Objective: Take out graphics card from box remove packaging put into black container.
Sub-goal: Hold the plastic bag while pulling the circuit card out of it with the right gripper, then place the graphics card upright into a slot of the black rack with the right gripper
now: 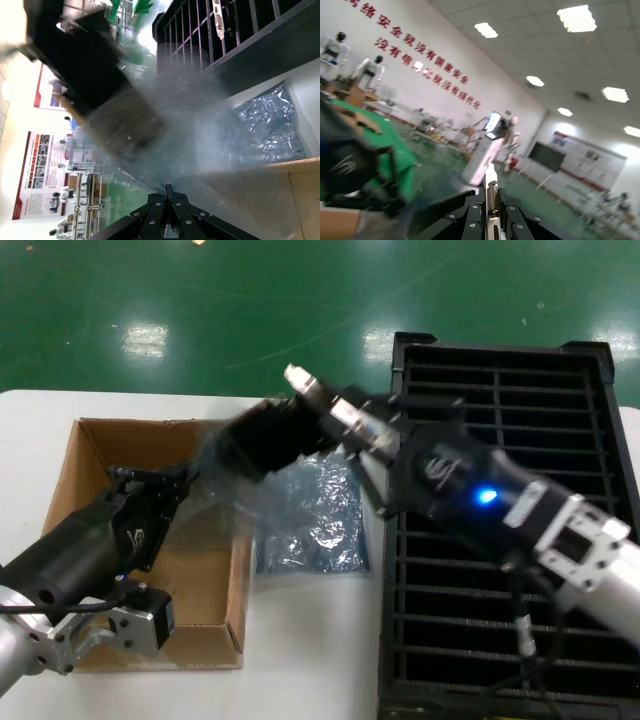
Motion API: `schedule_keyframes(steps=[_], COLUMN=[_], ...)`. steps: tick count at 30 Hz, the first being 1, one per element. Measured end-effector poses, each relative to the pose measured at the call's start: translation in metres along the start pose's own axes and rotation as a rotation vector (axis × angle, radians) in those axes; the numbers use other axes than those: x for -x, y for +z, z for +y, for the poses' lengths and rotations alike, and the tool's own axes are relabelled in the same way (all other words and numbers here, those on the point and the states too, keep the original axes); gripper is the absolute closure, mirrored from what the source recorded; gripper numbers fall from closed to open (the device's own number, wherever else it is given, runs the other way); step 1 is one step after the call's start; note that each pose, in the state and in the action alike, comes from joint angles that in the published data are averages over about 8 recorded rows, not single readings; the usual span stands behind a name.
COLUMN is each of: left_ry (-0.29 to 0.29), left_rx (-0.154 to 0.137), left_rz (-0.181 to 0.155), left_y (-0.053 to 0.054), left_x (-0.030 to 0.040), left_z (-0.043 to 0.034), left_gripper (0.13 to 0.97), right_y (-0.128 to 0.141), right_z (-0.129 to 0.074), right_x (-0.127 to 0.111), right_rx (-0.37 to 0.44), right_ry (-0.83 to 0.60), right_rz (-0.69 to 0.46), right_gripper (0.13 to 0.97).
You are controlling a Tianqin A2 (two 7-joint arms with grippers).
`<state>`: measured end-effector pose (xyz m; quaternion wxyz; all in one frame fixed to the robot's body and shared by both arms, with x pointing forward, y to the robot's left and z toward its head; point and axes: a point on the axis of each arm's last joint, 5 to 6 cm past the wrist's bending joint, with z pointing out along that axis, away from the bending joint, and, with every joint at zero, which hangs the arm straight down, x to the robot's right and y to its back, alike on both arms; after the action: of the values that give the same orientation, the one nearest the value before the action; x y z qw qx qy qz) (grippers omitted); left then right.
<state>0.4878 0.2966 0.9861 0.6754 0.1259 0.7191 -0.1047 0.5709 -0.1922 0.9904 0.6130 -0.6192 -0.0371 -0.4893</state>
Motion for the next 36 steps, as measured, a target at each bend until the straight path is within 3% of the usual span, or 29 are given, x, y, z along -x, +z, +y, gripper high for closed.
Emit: schedule_keyframes(steps=[10, 22, 29, 36], left_ry=[0.000, 0.000, 0.000, 0.000], left_rx=[0.000, 0.000, 0.000, 0.000], left_rz=[0.000, 0.000, 0.000, 0.000], left_y=[0.000, 0.000, 0.000, 0.000], left_x=[0.0000, 0.0000, 0.0000, 0.0000], left_z=[0.0000, 0.0000, 0.0000, 0.0000], left_gripper=[0.958, 0.958, 0.958, 0.958], right_y=[-0.049, -0.109, -0.121, -0.109], right_z=[-0.033, -0.035, -0.030, -0.016], right_x=[-0.043, -0.071, -0.077, -0.081], right_rx=[-0.035, 0.101, 0.180, 0.245], right_ry=[-0.134, -0.340, -0.400, -0.445], right_rz=[0.077, 0.019, -0.050, -0.100], right_gripper=[0.917, 0.919, 0.921, 0.921])
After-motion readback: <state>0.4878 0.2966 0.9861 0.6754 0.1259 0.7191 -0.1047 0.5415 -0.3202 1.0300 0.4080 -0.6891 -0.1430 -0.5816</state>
